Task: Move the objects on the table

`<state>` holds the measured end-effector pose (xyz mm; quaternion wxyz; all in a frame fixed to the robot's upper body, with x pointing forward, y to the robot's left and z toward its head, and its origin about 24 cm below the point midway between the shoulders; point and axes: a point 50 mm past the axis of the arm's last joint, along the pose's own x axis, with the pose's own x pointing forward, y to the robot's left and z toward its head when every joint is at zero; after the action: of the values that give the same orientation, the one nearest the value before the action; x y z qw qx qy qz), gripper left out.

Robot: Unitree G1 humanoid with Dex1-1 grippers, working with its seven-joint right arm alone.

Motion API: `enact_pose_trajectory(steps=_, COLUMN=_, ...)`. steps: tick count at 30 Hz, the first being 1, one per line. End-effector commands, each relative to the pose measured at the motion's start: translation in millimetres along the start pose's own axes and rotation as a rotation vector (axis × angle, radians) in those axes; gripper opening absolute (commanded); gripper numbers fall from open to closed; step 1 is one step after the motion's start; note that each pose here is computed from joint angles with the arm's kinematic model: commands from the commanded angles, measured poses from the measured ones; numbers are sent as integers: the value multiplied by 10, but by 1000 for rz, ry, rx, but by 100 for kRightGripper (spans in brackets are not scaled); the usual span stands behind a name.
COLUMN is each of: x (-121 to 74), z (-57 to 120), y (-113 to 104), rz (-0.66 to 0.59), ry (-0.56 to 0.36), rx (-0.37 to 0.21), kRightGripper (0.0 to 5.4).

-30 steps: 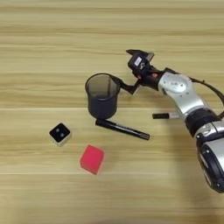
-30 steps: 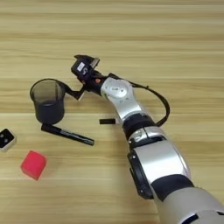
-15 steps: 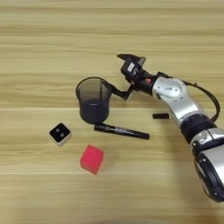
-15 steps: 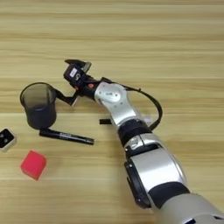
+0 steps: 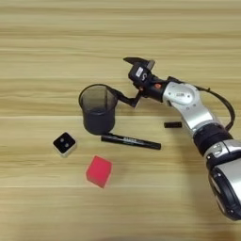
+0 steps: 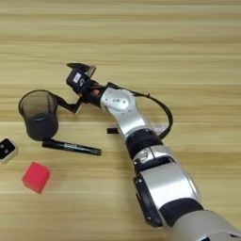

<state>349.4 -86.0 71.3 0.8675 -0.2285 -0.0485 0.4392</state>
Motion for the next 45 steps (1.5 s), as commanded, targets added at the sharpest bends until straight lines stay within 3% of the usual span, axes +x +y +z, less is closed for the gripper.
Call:
enact_pose_trajectory(steps=1, x=28, z=305, y=-301, rz=-76, ry=-82, rx=-75, kRightGripper=538)
enact_pose_trajectory(steps=9, x=-89, z=336, y=-554, rz=-161, ry=-76, rx=-76, kRightGripper=538)
enact_pose_trajectory(steps=16, x=-363, z=386, y=-950, rz=-275, ry=-66, rx=-89, kRightGripper=538)
enact_pose_trajectory(steps=25, x=-806, z=512, y=-1348, rz=-311, ry=-118, rx=-36, kRightGripper=538)
enact_pose_trajectory(steps=30, x=-1055, z=597, y=-1515, rz=-254, ry=-109, rx=-46, kRightGripper=538)
enact_pose_trajectory(steps=33, x=-1209, z=582, y=-1524, rz=-118, ry=-80, rx=-63, kRightGripper=538)
enact_pose_trajectory(steps=45, x=-1632, z=262, y=-1416, rz=87, ry=-29, rx=80, kRightGripper=538)
